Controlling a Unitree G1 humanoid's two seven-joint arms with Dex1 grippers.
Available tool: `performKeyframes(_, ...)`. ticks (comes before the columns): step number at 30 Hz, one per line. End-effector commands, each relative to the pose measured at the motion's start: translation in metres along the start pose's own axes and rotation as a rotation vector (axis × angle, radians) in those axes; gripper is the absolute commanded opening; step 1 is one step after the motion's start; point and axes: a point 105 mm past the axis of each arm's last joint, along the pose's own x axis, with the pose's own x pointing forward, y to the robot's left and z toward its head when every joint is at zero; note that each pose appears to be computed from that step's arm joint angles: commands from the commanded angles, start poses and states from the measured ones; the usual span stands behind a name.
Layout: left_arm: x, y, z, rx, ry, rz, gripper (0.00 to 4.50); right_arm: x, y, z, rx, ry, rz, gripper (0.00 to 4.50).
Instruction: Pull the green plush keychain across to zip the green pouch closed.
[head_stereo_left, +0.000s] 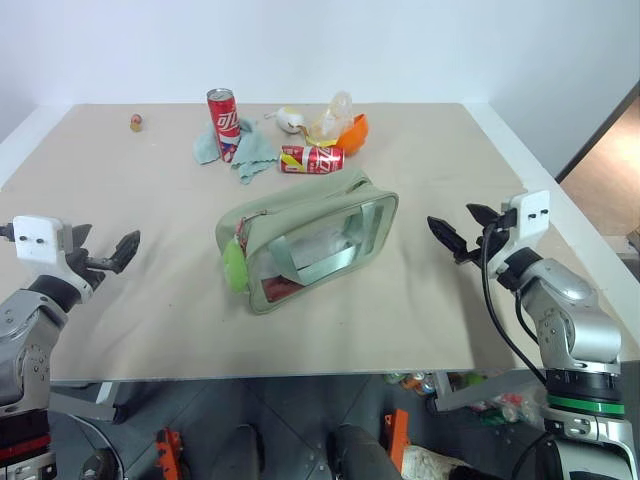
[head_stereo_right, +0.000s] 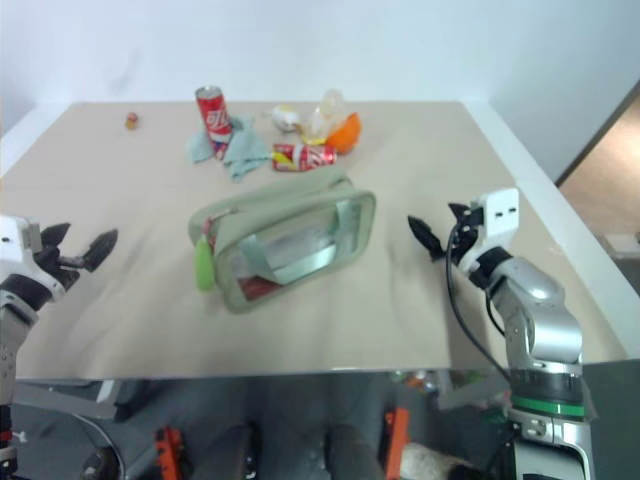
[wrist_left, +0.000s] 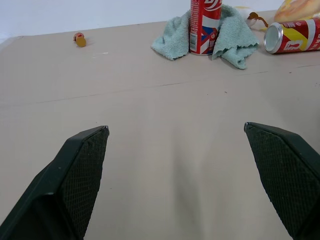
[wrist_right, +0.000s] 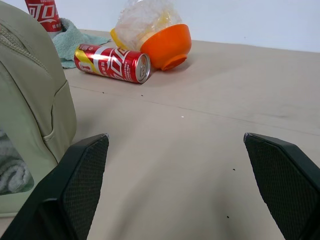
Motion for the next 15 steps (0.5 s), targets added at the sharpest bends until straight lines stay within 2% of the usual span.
performKeyframes(1,0.000,-0.001,0.021,0.047,-0.068,-0.005,4.50,0.002,0.000,0.016,-0.043,-0.044,0.010,4.48)
performKeyframes(12,0.004,-0.014,0.018,0.008,-0.064,-0.068,4.50,0.004,0.004,0.019,-0.049,-0.045,0.035,4.48)
performKeyframes(15,0.005,-0.029,0.030,0.000,-0.109,-0.170,4.50,0.006,0.008,0.024,-0.052,-0.052,0.069,4.48)
